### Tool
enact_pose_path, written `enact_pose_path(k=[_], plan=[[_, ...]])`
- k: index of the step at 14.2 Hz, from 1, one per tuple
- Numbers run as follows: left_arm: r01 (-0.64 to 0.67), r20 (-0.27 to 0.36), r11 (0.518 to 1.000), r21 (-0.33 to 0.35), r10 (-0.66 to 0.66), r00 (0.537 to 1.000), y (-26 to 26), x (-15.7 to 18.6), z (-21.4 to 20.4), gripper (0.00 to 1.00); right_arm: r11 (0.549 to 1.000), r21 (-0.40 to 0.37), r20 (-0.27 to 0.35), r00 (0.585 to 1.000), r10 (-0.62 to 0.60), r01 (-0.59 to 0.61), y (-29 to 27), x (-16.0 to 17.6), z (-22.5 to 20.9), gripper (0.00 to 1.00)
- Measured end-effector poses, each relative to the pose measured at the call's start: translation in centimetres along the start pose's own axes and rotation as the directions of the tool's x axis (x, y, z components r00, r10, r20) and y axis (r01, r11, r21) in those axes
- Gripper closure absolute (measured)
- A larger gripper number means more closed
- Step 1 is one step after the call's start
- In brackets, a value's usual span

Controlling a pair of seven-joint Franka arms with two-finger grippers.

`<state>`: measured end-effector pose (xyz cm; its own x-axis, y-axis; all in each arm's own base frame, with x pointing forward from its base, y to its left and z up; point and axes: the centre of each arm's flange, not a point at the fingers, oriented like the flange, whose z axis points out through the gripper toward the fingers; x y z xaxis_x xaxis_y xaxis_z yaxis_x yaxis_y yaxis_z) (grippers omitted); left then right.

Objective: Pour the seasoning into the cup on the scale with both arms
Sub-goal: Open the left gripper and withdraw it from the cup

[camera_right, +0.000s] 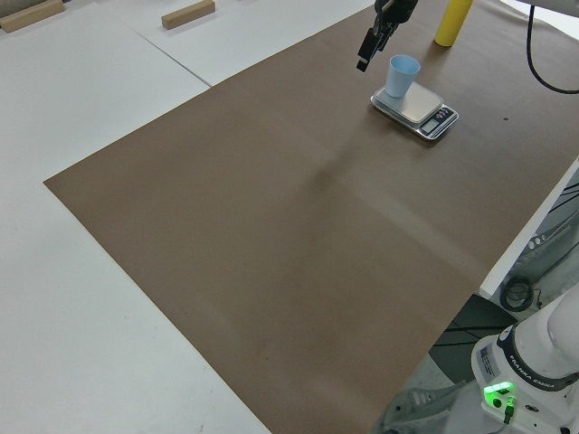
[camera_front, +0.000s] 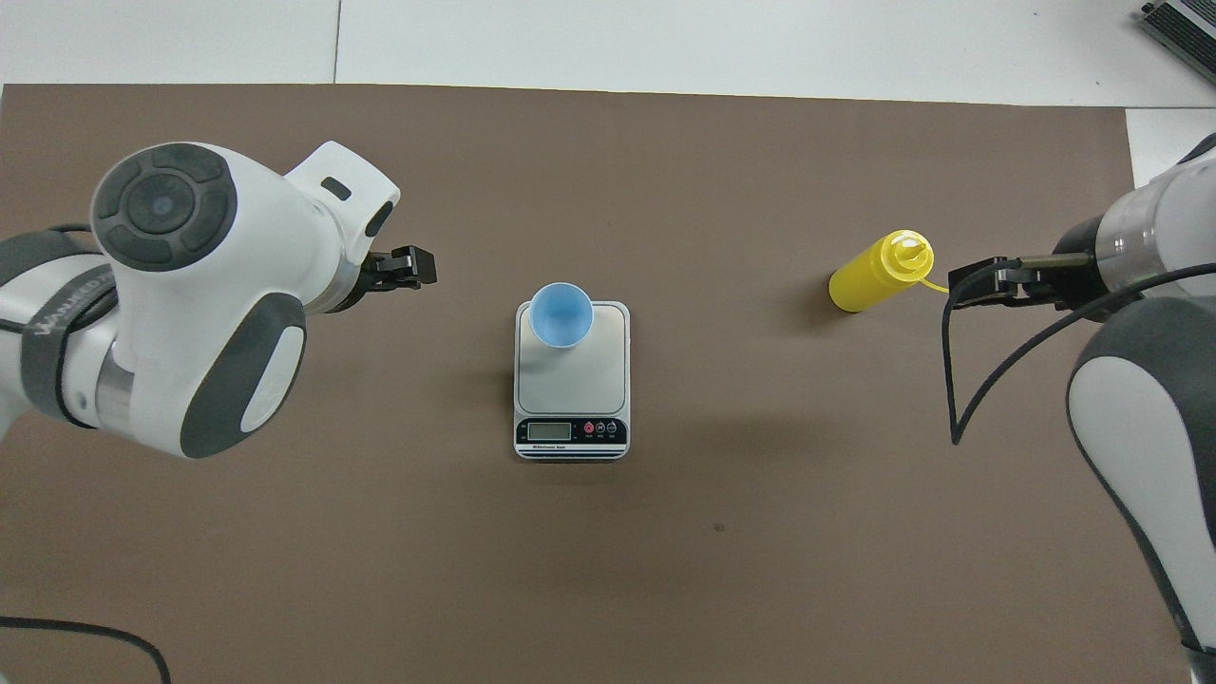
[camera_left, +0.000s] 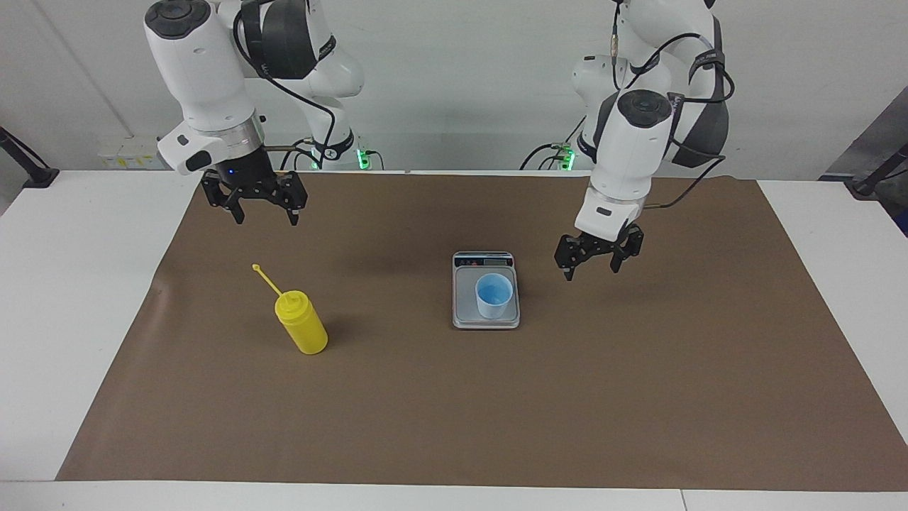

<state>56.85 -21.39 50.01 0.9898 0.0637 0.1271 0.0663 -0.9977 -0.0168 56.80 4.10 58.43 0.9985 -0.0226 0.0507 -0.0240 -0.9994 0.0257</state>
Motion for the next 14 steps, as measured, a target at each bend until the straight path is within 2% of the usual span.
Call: enact_pose_path(k=[4,8,14], plan=[[-0.113,0.016,0.993,0.024,0.113,0.993,-6.4,0.1,-4.4,0.0,1.0,0.0,0.0,1.0,0.0,0.0,0.0,0.0,0.0,0.0],[-0.206,0.041,0.979,0.007,0.205,0.978,-12.9,-0.1,-7.4,0.0,1.0,0.0,0.0,1.0,0.0,0.0,0.0,0.0,0.0,0.0],[-0.242,0.087,0.97,0.004,0.241,0.967,-16.1,-0.5,-12.3,0.0,1.0,0.0,0.0,1.0,0.0,0.0,0.0,0.0,0.0,0.0]])
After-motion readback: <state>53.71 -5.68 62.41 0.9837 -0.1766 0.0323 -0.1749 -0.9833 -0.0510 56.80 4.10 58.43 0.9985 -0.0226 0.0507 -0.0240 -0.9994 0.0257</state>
